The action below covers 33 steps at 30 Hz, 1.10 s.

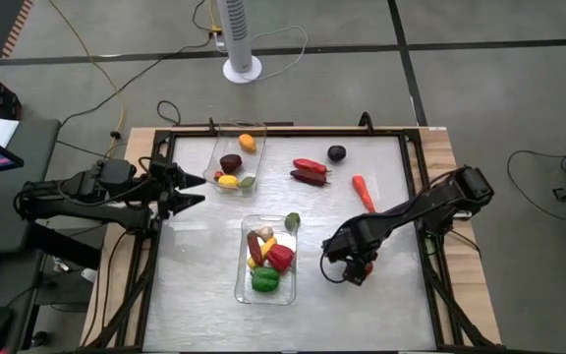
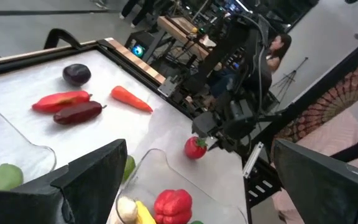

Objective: Sort produce into baskets
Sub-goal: Put the tomato into the top transparent bin

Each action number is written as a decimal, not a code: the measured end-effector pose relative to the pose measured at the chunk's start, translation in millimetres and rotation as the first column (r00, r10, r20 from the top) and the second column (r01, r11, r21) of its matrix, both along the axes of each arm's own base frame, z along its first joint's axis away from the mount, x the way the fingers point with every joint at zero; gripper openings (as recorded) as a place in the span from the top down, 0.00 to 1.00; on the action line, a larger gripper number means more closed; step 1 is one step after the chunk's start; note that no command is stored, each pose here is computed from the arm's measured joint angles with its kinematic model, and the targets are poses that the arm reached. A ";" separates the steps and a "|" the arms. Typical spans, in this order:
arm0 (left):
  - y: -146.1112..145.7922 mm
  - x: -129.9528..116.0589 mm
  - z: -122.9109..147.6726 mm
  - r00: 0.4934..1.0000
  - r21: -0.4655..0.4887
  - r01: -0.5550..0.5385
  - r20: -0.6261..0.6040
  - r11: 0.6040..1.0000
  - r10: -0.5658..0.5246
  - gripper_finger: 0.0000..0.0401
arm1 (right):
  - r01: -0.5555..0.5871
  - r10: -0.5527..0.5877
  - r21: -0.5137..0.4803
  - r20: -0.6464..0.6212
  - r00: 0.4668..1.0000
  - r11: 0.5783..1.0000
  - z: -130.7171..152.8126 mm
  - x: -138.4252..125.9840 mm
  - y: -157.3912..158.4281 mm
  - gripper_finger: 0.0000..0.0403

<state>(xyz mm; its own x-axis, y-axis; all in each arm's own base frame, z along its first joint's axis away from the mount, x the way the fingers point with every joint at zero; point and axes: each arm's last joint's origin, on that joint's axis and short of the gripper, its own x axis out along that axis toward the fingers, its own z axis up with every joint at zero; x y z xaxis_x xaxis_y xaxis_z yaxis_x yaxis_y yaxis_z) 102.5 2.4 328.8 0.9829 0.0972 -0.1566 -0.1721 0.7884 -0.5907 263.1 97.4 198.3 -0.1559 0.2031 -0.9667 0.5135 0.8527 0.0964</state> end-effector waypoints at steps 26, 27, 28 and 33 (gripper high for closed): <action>4.7 -0.6 1.9 0.987 0.054 -0.158 0.017 0.986 0.157 0.04 | -0.088 0.087 0.006 0.145 0.986 0.996 -2.6 43.4 -46.6 0.18; 4.9 -0.6 2.0 0.986 0.056 -0.164 0.019 0.985 0.163 0.04 | -0.088 0.087 -0.003 0.176 0.980 0.996 2.9 48.6 -54.2 0.18; 4.9 -0.6 2.0 0.986 0.055 -0.166 0.019 0.985 0.165 0.04 | -0.083 0.084 -0.016 0.208 0.975 0.996 8.6 53.7 -62.6 0.18; 5.6 -0.8 2.2 0.981 0.050 -0.192 0.021 0.980 0.192 0.04 | -0.063 0.104 -0.127 0.347 0.932 0.990 41.3 74.0 -106.0 0.18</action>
<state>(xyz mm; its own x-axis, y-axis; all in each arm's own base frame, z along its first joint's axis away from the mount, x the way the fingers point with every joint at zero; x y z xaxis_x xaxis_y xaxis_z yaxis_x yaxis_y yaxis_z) 101.7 8.0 331.0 0.9475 0.2918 -0.1305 -0.3138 0.7712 -0.5539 337.1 -8.6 239.7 0.1866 0.0912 -0.9782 0.3906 0.9067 0.1591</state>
